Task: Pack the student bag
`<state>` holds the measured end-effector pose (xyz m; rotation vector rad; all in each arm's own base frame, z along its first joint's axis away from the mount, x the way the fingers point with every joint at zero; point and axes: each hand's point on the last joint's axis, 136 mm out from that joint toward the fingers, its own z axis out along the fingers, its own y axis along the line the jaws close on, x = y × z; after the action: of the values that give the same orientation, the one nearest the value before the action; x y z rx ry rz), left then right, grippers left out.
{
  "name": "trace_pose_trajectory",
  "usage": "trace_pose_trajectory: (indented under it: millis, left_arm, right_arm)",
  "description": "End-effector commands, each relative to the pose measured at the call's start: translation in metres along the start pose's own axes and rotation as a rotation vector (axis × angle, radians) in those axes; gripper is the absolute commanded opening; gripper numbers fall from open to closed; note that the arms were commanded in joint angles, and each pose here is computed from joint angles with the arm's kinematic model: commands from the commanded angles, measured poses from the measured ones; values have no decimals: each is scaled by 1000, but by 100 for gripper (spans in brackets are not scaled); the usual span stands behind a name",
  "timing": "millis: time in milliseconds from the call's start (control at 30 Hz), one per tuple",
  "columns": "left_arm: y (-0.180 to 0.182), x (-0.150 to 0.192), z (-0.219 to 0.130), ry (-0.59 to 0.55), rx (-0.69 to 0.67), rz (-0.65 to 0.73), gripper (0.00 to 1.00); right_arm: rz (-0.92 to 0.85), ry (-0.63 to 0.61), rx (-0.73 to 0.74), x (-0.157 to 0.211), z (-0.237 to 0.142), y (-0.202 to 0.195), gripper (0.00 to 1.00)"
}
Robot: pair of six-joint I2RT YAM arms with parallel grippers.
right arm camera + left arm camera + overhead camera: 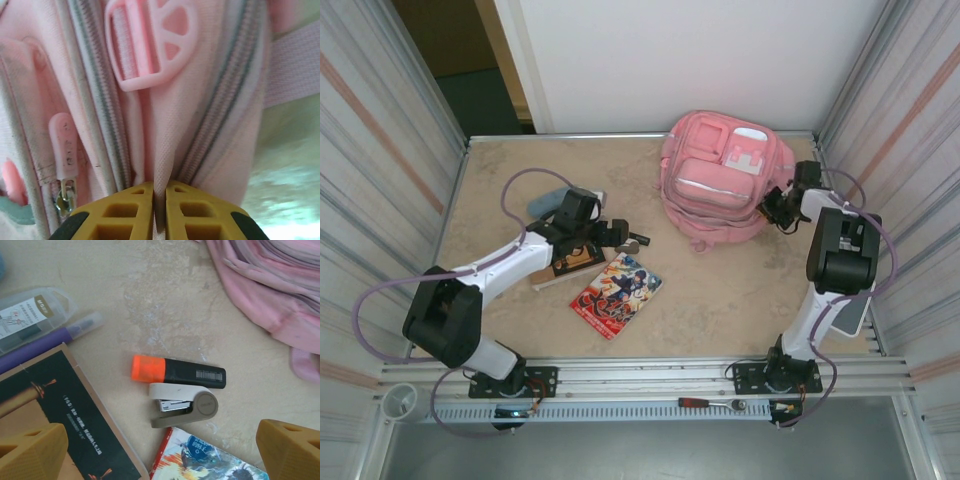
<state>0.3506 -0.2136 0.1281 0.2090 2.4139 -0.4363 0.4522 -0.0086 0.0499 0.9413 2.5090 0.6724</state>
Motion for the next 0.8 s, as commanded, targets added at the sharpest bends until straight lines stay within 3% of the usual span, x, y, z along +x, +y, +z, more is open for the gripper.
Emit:
trace_pose_trajectory:
  millis: [0,133,267,367,500,767]
  left_arm:
    - [-17,-8,1,-4,61,-30,97]
    - [-25,-5,7,21,89,-37,97]
    - [-32,-3,16,57,121,-54,97]
    - [-37,-4,23,70,131,-59,97]
    - [-38,-4,34,84,125,-39,97]
    - [-48,9,64,182,-21,213,86]
  right_arm:
    - [-17,34,-214,26,1,76,10]
    - [-63,75,-345,53,5,128,12]
    - [-135,99,-398,74,-1,149,23]
    - [-197,112,-384,81,-11,141,36]
    - [-270,61,-249,69,-26,114,49]
    - [-354,51,-135,84,-25,91,51]
